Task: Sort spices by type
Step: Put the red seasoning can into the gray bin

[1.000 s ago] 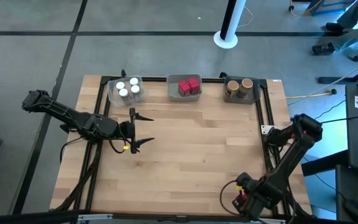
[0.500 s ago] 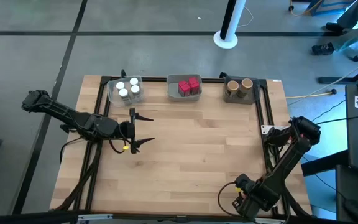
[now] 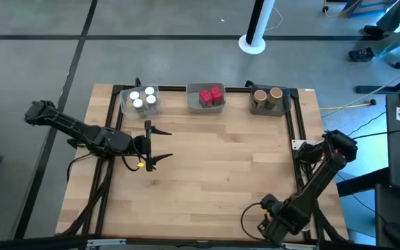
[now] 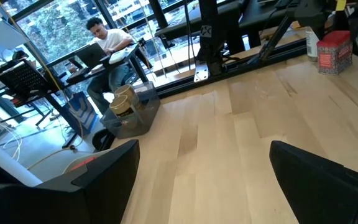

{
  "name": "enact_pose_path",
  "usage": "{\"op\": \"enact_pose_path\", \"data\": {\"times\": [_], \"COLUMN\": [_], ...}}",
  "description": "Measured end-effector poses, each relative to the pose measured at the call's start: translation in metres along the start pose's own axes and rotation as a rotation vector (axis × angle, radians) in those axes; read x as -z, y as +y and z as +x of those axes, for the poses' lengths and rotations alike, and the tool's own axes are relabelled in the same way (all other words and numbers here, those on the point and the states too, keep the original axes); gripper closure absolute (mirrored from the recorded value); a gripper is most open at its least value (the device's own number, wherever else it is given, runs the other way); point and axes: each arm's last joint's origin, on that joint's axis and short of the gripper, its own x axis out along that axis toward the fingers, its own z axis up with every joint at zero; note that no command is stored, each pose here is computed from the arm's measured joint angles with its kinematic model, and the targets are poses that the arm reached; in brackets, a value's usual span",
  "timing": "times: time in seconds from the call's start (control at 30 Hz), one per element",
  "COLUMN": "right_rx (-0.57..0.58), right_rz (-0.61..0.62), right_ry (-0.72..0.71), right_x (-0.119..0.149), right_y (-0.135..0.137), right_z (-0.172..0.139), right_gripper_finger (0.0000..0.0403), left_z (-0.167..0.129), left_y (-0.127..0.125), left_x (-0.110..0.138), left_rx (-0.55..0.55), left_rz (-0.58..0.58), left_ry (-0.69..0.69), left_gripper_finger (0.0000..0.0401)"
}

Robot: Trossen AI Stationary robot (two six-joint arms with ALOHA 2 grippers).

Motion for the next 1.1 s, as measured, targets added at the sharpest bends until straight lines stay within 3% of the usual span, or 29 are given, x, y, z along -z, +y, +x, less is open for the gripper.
{"op": "enact_pose_path", "data": {"times": [0.23,0.67,1.1], "right_rx": [0.036,0.088,0.038], "right_rz": [-0.003,0.003,-0.028], "right_ry": [0.032,0.028,0.004], "right_x": [-0.01,0.012,0.01], "right_y": [0.002,-0.011,-0.008], "right_z": [-0.012,0.002,0.008], "right_gripper_finger": [0.01,0.01,0.01], "left_z": [0.0,0.0,0.0], "left_y": [0.0,0.0,0.0], "left_x": [0.0,0.0,0.0], "left_rx": [0.0,0.001,0.001], "left_rz": [0.0,0.003,0.003], "left_ry": [0.0,0.005,0.004], "left_gripper_finger": [0.0054,0.0054,0.0054]}}
